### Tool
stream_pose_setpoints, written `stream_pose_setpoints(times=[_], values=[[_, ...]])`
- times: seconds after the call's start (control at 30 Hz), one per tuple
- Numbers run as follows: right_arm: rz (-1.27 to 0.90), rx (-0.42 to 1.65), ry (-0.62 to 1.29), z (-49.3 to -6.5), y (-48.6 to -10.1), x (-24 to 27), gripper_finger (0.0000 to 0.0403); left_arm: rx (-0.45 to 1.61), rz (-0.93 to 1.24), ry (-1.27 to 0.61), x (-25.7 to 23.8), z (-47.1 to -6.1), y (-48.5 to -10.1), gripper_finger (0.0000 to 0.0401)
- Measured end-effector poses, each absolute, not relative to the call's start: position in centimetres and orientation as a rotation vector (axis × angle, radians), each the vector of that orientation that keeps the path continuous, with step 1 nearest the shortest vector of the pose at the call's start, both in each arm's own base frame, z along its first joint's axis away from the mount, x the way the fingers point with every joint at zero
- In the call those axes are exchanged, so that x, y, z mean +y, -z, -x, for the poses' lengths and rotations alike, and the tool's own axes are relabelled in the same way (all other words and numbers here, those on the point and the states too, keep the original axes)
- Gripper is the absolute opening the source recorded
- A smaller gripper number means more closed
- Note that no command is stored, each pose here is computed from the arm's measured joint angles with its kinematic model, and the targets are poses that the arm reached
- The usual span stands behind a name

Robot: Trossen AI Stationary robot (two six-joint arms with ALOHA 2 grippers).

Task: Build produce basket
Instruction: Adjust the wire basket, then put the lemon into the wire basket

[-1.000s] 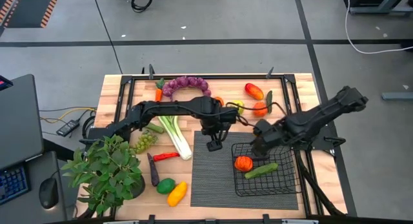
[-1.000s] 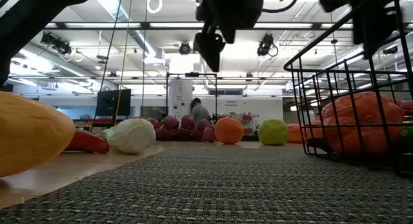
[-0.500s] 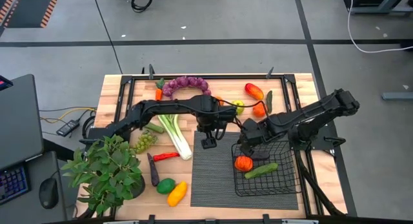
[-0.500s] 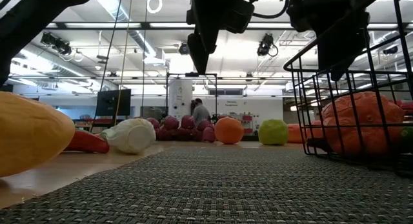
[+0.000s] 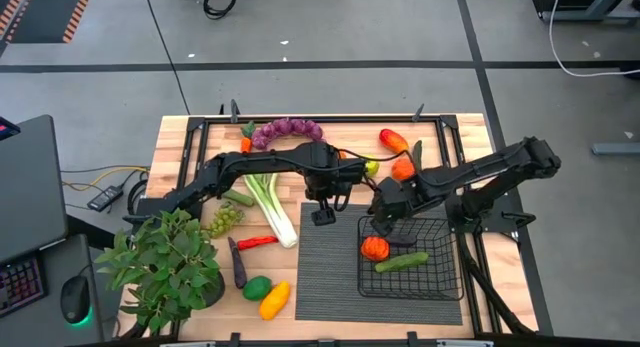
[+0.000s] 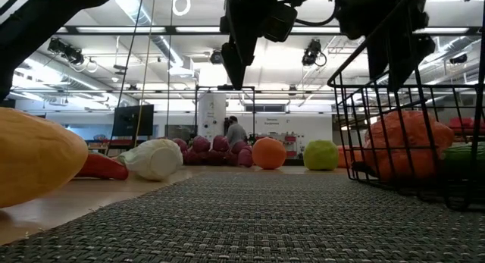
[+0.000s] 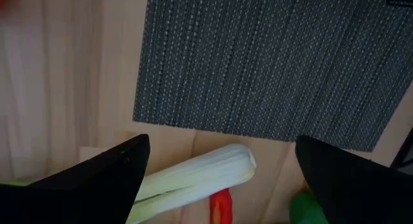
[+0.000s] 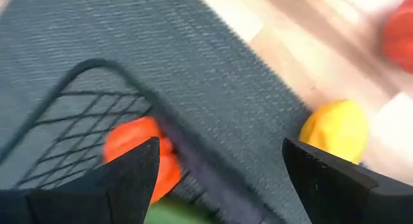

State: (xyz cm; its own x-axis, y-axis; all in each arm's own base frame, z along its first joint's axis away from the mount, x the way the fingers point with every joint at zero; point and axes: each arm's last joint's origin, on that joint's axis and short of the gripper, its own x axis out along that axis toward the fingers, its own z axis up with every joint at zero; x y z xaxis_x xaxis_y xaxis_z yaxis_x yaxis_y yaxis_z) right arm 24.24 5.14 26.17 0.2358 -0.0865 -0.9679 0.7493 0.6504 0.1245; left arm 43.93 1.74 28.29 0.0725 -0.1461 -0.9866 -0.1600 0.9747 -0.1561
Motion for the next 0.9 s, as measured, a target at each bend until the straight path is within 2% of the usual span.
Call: stream_pose_setpoints(times=[0.2, 0.43, 0.57, 0.9], values=[[-0.789, 1.126, 0.617, -22.5, -29.1, 4.8, 0.0329, 1.497, 0.242, -0.01, 2.2, -43.9, -28.4, 0.0396], [-0.759, 1.142, 0.887, -20.0, -29.5, 2.4, 0.0329, 1.484, 0.251, -0.023, 3.4, -43.9, -28.4, 0.0396], [-0.798, 1.187, 0.968, -19.8, -27.6, 0.8, 0.0324, 1.483, 0.253, -0.026, 4.0, -43.9, -28.4, 0.0396], [-0.935, 1.298, 1.013, -18.8, -21.7, -0.9, 0.0309, 1.49, 0.208, 0.004, 4.1, -43.8, -28.4, 0.0396]])
